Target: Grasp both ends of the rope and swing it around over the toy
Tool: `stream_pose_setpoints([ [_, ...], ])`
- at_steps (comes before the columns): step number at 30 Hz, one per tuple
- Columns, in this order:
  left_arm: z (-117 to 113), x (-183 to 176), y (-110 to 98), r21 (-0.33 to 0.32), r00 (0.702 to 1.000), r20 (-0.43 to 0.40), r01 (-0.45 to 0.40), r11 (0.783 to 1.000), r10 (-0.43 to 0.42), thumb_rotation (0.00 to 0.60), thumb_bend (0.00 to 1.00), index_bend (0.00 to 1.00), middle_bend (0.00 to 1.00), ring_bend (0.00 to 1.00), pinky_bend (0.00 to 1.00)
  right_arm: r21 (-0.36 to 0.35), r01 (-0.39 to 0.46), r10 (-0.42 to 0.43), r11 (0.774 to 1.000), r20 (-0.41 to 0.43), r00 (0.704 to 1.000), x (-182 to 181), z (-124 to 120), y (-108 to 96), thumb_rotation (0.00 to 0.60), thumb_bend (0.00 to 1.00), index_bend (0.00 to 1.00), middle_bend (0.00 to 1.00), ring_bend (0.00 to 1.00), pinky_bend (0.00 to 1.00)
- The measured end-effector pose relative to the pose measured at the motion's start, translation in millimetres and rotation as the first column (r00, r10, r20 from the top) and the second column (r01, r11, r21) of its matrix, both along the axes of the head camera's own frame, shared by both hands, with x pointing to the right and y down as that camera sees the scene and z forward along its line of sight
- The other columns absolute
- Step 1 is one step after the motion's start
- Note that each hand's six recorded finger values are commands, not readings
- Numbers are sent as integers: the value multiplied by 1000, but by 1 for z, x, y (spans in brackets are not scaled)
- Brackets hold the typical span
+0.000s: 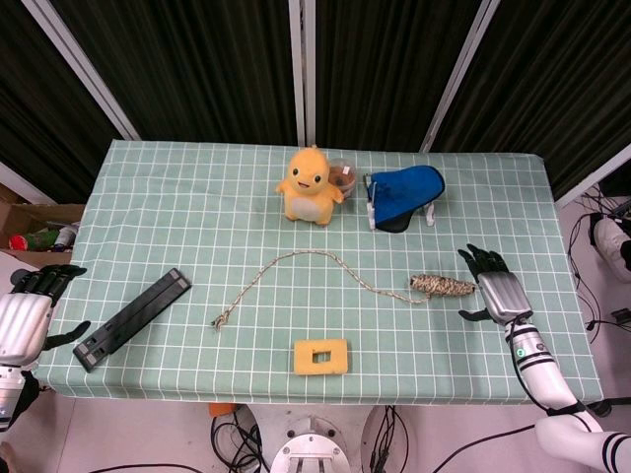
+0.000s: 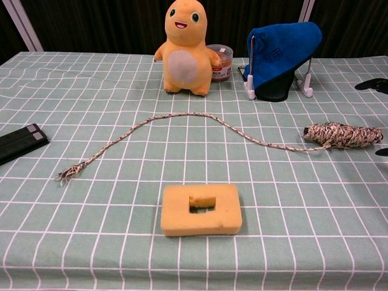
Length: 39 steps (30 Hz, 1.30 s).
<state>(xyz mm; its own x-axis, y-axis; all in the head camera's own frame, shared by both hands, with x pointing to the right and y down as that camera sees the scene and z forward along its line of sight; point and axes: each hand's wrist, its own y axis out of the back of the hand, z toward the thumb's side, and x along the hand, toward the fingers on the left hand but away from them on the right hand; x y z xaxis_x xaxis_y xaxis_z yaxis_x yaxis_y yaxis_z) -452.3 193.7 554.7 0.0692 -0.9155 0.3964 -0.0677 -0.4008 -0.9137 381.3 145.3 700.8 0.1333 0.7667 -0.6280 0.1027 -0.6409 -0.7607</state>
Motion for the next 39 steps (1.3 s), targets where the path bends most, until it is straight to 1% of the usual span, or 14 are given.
stream_pose_setpoints([
  [5,1,0,0,-1,1000,-2,1,1000,-1,600,151,225,224,170,234,-6,10,-10,1000,-23,1000,0,2,0,600,26,0,0,0,21],
  [7,1,1,-1,-3,1000,-2,-1,1000,1,600,151,225,224,170,234,-10,15,-15,1000,-39,999,-1,3,1,600,27,0,5,0,53],
  [10,2,2,-1,-6,1000,-6,-4,1000,4,600,150,225,224,170,234,-14,18,-19,1000,-62,998,-4,6,1,600,44,0,70,2,133],
  [12,2,3,-2,-6,1000,-7,-7,1000,7,600,150,225,224,170,234,-11,24,-24,1000,-73,997,-8,8,0,600,78,37,127,34,197],
  [15,2,5,-3,-4,1000,-6,-13,1000,13,600,150,225,224,170,234,5,31,-30,1000,-86,996,-19,11,0,600,173,179,225,156,288],
  [17,2,5,-4,-5,1000,-5,-13,1000,13,600,149,225,224,170,234,10,30,-29,1000,-94,995,-26,15,1,600,176,235,242,184,313],
  [21,3,3,-4,-11,1000,-5,-10,1000,10,600,149,225,224,170,234,10,24,-23,1000,-111,994,-34,20,2,600,179,311,275,217,350],
  [25,5,1,-4,-16,1000,-7,-5,1000,5,600,150,225,224,170,234,24,6,-3,1000,-119,993,-38,23,0,600,202,351,306,238,371],
  [36,4,-2,-4,-13,1000,-9,-1,1000,1,600,150,225,224,170,234,27,5,-1,1000,-134,991,-44,27,0,600,226,366,312,244,392],
  [39,4,-2,-4,-11,1000,-9,-1,1000,1,600,149,225,224,170,234,25,3,0,1000,-139,990,-45,29,0,600,251,393,328,270,427],
])
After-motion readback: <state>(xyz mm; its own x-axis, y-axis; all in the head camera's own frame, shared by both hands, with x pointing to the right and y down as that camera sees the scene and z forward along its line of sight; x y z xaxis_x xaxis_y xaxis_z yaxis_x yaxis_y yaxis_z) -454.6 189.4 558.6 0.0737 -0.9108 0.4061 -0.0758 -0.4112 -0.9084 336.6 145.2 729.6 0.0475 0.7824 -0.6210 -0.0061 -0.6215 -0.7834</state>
